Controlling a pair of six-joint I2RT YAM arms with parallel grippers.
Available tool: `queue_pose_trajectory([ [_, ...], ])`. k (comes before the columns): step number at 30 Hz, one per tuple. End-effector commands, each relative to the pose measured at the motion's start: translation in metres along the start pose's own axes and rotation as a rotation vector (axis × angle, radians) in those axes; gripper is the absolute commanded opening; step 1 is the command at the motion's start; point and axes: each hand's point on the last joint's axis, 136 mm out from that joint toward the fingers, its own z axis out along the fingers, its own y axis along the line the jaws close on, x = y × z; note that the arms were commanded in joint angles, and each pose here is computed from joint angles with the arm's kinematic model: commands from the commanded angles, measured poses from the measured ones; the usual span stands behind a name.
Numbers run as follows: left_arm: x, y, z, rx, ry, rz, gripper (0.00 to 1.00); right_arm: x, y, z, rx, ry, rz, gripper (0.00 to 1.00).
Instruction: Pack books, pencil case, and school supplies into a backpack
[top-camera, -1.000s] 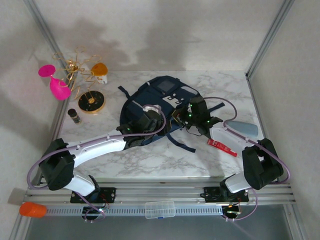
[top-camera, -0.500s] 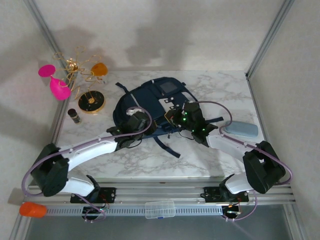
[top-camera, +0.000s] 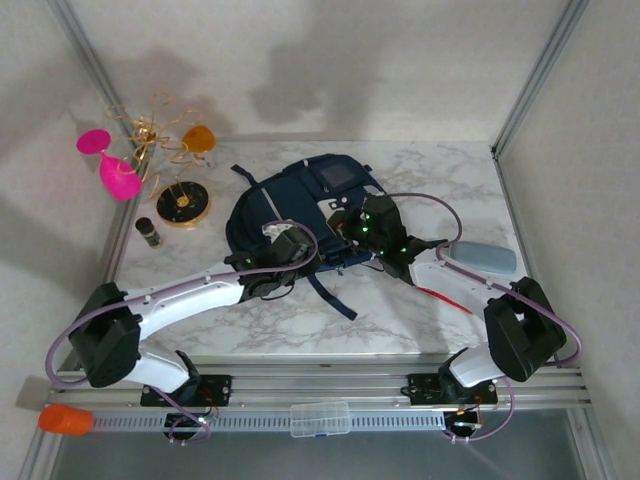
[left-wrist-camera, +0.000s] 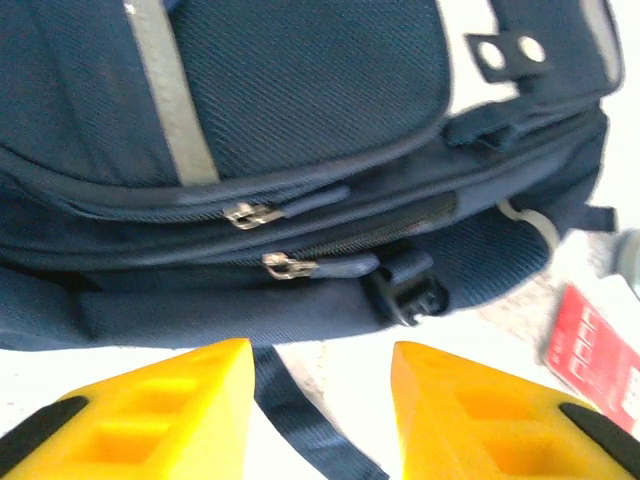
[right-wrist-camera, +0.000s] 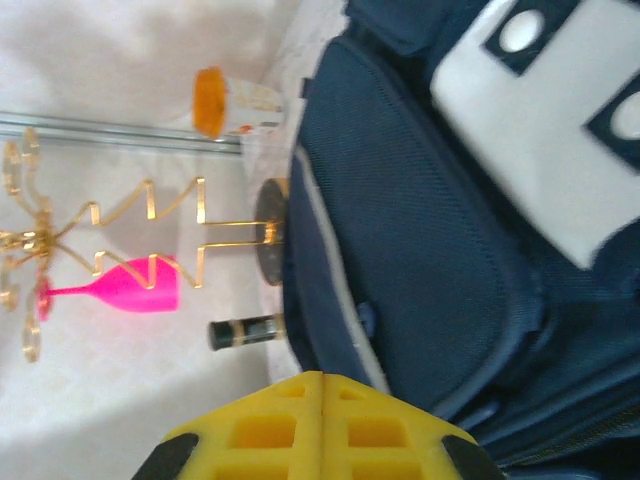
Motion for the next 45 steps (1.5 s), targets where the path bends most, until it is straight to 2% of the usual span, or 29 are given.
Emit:
queue_pose_trajectory([
  [1,-0.026,0.024,0.000,-0.095,-0.106,-0.083,0.34,0.014,-0.031,0.004,0.135,0.076,-0.081,0.12],
  [4,-0.030,0.046,0.008,-0.088,-0.101,-0.125,0.31,0.018,-0.037,0.005,0.140,0.102,-0.200,0.27],
  [8,-0.030,0.075,0.013,-0.120,-0.113,-0.133,0.30,0.009,-0.022,0.006,0.138,0.102,-0.613,0.57],
  [12,-0.026,0.107,0.025,-0.153,-0.076,-0.161,0.30,0.016,-0.026,0.015,0.153,0.206,-0.968,0.71],
  [18,-0.021,0.151,0.034,-0.202,-0.067,-0.215,0.30,0.047,-0.032,0.026,0.016,0.378,-1.409,0.75],
  [22,-0.024,0.160,0.035,-0.206,-0.060,-0.209,0.29,0.075,-0.039,0.034,-0.082,0.454,-1.685,0.77],
  [25,-0.028,0.156,0.036,-0.178,-0.055,-0.201,0.29,0.076,-0.045,0.049,-0.059,0.464,-1.828,0.77],
  [30,-0.032,0.157,0.034,-0.178,-0.058,-0.201,0.29,0.080,-0.046,0.060,-0.051,0.412,-2.013,0.77],
  [31,-0.032,0.156,0.034,-0.172,-0.055,-0.200,0.29,0.073,-0.046,0.064,-0.005,0.368,-2.051,0.77],
  [37,-0.030,0.156,0.035,-0.173,-0.048,-0.202,0.28,0.074,-0.028,0.069,-0.032,0.215,-2.192,0.77],
  [41,-0.035,0.154,0.030,-0.162,-0.065,-0.206,0.29,0.077,-0.050,0.082,-0.002,0.359,-2.252,0.70],
  [45,-0.036,0.155,0.029,-0.162,-0.064,-0.208,0.29,0.079,-0.053,0.082,-0.046,0.372,-2.273,0.73],
])
